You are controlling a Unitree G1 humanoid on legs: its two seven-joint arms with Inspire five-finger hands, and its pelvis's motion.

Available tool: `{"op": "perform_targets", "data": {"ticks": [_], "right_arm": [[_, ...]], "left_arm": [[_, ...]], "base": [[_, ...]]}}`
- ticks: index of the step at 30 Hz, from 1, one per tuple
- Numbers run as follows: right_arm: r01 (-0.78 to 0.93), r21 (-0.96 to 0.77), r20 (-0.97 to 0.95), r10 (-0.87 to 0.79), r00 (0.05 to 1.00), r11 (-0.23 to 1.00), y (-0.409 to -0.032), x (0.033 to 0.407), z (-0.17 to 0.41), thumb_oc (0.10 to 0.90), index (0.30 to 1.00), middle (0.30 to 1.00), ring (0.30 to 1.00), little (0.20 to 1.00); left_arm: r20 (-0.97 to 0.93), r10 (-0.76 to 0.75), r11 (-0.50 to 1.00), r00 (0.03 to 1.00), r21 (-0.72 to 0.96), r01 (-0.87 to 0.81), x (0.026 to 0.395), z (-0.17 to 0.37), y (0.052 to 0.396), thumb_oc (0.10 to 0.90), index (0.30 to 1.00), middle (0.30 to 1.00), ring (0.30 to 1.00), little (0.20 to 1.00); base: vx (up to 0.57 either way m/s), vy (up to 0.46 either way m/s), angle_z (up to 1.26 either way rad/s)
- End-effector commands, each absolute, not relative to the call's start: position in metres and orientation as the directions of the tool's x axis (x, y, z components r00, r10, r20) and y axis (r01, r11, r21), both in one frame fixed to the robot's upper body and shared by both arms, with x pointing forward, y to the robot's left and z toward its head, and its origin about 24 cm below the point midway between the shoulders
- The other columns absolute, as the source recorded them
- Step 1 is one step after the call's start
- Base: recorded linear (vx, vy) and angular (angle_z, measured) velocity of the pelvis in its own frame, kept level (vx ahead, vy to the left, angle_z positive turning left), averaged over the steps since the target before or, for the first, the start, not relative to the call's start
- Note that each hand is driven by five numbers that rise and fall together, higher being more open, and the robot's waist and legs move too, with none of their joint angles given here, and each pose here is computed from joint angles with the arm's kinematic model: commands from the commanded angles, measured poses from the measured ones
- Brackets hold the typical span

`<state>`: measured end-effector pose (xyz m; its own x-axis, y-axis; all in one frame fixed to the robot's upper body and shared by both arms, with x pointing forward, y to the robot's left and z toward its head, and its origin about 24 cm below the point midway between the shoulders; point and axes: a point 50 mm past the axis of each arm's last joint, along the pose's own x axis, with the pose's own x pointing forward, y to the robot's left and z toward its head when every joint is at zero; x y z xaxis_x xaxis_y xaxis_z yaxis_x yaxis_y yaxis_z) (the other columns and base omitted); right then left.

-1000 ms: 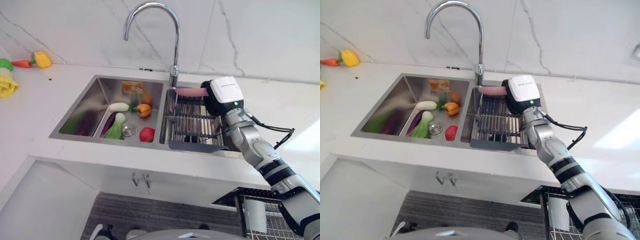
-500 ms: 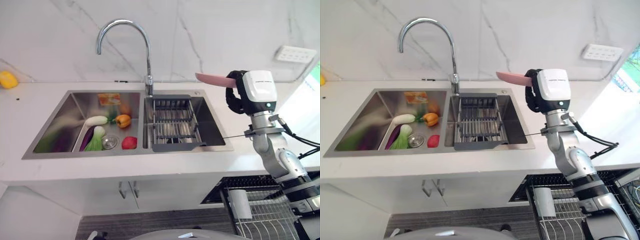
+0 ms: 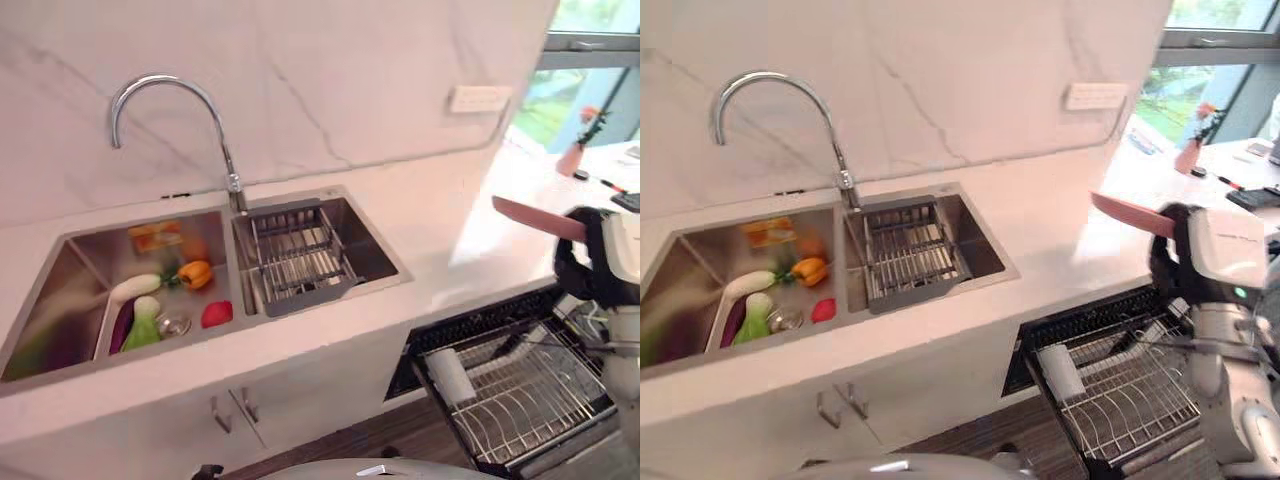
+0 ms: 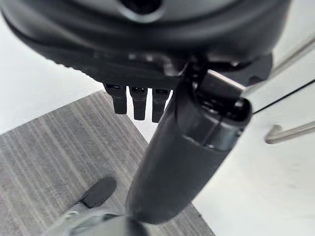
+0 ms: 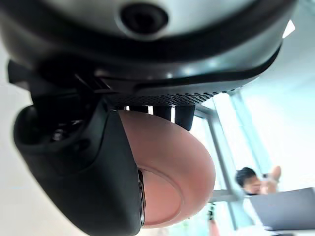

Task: Place the dishes in the dishwasher.

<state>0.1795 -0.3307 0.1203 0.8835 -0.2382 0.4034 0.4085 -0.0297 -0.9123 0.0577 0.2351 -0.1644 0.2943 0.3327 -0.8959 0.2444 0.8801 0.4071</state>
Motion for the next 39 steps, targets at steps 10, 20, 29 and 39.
{"op": "perform_targets", "data": {"ticks": [10,20,29,39], "right_arm": [[0.603,-0.766,0.643,-0.262,0.720,-0.223,-0.345,0.192,0.160,0.400,0.300,0.300,0.300,0.300],[0.438,-0.896,0.443,-0.073,0.894,-0.070,-0.298,0.218,0.124,0.400,0.300,0.300,0.300,0.300],[0.263,-0.963,0.262,0.035,0.965,-0.059,-0.279,0.243,0.089,0.400,0.300,0.300,0.300,0.300],[0.194,-0.975,0.207,-0.116,0.971,-0.112,-0.312,0.268,0.075,0.400,0.300,0.300,0.300,0.300]], "left_arm": [[-0.838,0.338,0.863,0.428,0.457,0.215,0.081,-0.151,0.252,0.800,0.900,0.900,0.900,0.900],[-0.891,0.316,0.903,0.325,0.387,0.184,0.053,-0.162,0.240,0.800,0.900,0.900,0.900,0.900],[-0.886,0.267,0.911,0.380,0.360,0.202,0.070,-0.161,0.230,0.800,0.900,0.900,0.900,0.900],[-0.904,0.260,0.914,0.339,0.343,0.215,0.055,-0.163,0.234,0.800,0.900,0.900,0.900,0.900]], "base": [[-0.21,0.120,-0.57],[-0.06,-0.105,-0.63],[-0.01,-0.152,0.08],[0.02,-0.082,0.23]]}}
